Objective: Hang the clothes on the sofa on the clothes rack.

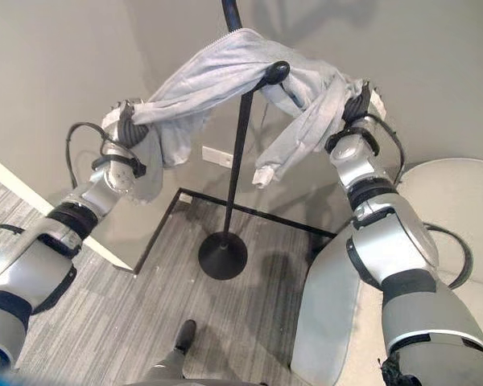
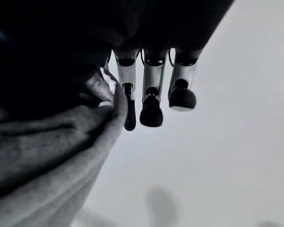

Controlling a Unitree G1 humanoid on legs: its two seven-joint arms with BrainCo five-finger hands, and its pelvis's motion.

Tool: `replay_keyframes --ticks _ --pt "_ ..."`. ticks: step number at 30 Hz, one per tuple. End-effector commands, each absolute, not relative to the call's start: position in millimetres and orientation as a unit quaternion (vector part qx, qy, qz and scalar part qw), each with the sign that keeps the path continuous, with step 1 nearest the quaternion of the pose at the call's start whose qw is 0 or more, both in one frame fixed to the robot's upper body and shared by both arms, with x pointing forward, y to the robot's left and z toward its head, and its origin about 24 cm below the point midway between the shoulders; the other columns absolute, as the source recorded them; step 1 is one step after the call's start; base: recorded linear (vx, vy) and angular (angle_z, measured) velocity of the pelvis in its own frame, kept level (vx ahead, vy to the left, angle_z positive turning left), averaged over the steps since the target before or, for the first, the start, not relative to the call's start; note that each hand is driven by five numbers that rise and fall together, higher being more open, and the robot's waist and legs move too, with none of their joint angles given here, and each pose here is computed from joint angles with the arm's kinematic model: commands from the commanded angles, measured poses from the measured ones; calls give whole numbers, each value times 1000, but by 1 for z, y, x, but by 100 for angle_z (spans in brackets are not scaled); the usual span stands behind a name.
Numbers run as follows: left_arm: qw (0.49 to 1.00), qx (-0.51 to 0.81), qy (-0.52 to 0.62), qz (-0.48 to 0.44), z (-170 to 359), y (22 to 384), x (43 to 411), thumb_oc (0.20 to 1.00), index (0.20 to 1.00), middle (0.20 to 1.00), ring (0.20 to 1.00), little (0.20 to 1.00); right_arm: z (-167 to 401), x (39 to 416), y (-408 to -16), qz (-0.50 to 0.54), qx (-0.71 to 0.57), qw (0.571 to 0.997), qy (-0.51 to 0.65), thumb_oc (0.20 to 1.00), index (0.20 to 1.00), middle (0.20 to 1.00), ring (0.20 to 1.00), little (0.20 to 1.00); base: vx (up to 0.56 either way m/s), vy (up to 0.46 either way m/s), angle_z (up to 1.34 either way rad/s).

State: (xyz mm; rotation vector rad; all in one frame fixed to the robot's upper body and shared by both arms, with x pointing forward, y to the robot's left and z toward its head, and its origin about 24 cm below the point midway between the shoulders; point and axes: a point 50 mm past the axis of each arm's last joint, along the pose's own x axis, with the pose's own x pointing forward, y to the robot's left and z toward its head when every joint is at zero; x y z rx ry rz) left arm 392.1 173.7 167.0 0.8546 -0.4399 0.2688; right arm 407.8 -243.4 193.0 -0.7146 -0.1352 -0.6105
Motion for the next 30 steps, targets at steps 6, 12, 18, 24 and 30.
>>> replay_keyframes --ticks 6,12,18,24,30 --pt "890 289 -327 131 209 140 376 200 200 200 200 200 135 395 -243 -291 -347 892 -2 200 200 200 200 200 -20 6 -3" --pt "898 234 -360 97 213 114 360 1000 1000 1000 1000 1000 81 381 -211 -228 -357 905 34 200 200 200 200 200 0 -1 -1" --pt "918 218 -318 89 184 107 356 1000 1000 1000 1000 1000 47 367 -178 -176 -352 917 58 200 200 200 200 200 -1 -1 -1" --pt "943 242 -212 82 122 114 354 1000 1000 1000 1000 1000 49 367 -161 -164 -333 928 32 837 837 837 837 837 -5 -3 1" --pt "958 254 -71 117 56 142 343 1000 1000 1000 1000 1000 61 368 -166 -178 -302 936 5 1000 1000 1000 1000 1000 -13 -2 3"
